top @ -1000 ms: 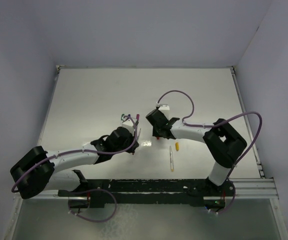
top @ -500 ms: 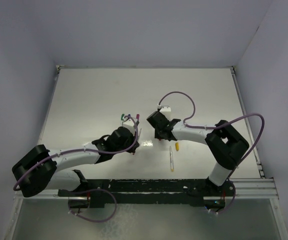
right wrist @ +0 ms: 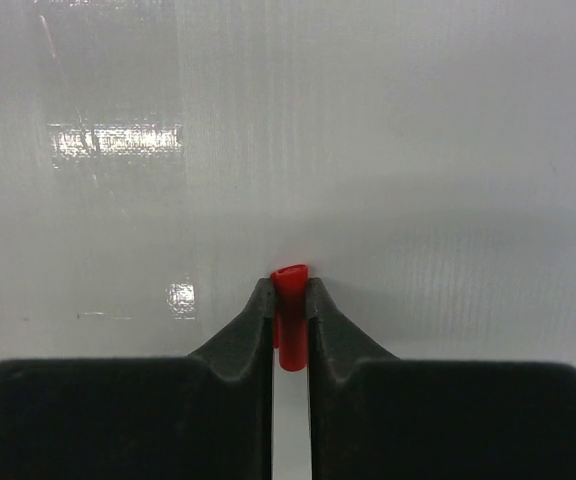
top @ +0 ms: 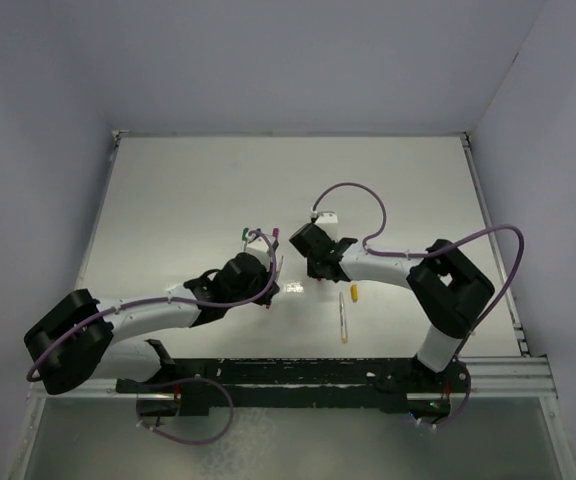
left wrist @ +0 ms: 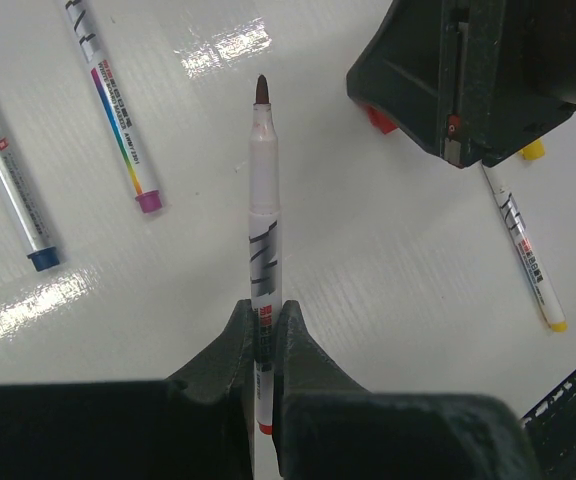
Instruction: Insert the pens into the pen caps
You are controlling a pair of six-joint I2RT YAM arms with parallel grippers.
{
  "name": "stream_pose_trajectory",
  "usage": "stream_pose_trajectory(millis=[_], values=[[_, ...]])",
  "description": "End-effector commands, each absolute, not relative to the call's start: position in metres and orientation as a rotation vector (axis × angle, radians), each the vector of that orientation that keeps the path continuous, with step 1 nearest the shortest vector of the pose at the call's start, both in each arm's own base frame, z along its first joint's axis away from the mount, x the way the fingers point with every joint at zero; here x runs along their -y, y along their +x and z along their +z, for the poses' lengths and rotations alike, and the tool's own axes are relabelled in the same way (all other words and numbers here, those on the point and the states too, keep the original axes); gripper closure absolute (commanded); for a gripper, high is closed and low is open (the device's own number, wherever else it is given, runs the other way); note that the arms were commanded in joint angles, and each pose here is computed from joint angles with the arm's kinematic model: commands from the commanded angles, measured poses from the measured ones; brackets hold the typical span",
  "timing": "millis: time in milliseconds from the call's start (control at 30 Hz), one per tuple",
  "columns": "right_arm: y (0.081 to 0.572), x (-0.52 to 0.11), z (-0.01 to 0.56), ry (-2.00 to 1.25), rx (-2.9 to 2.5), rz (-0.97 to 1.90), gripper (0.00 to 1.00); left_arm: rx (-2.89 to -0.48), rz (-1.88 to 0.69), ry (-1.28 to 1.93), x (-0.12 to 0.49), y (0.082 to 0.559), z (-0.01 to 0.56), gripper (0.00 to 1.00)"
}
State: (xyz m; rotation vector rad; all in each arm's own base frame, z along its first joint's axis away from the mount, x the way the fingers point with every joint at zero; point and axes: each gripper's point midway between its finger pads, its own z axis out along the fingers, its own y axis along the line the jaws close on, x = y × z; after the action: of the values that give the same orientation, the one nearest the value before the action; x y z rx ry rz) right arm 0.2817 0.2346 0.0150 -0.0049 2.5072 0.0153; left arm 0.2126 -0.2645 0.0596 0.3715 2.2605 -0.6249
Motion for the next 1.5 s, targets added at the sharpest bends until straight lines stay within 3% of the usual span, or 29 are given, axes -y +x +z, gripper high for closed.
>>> stream_pose_trajectory(millis=[0, 367, 800, 1167, 1467], values=[[0.236, -0.207, -0.027, -0.132, -2.709, -0.159, 1.0, -2.171, -0.676, 0.351, 0.277, 0.224, 0.086, 1.0], [0.241, -0.221, -0.016, -0.208, -2.676, -0.057, 1.0, -2.174, -0.677, 0.357, 0.278, 0.224, 0.088, 1.0], [0.308, -0.244, 0.129, -0.159, -2.154, 0.178, 1.0, -2.103, -0.745, 0.384, 0.28, 0.219, 0.106, 1.0], [0.287, -0.247, 0.199, -0.101, -1.748, 0.583, 1.0, -1.929, -1.124, 0.424, 0.324, 0.199, 0.142, 1.0], [0.273, -0.239, 0.22, -0.118, -1.606, 0.667, 1.0, -1.883, -1.237, 0.484, 0.356, 0.184, 0.156, 1.0]])
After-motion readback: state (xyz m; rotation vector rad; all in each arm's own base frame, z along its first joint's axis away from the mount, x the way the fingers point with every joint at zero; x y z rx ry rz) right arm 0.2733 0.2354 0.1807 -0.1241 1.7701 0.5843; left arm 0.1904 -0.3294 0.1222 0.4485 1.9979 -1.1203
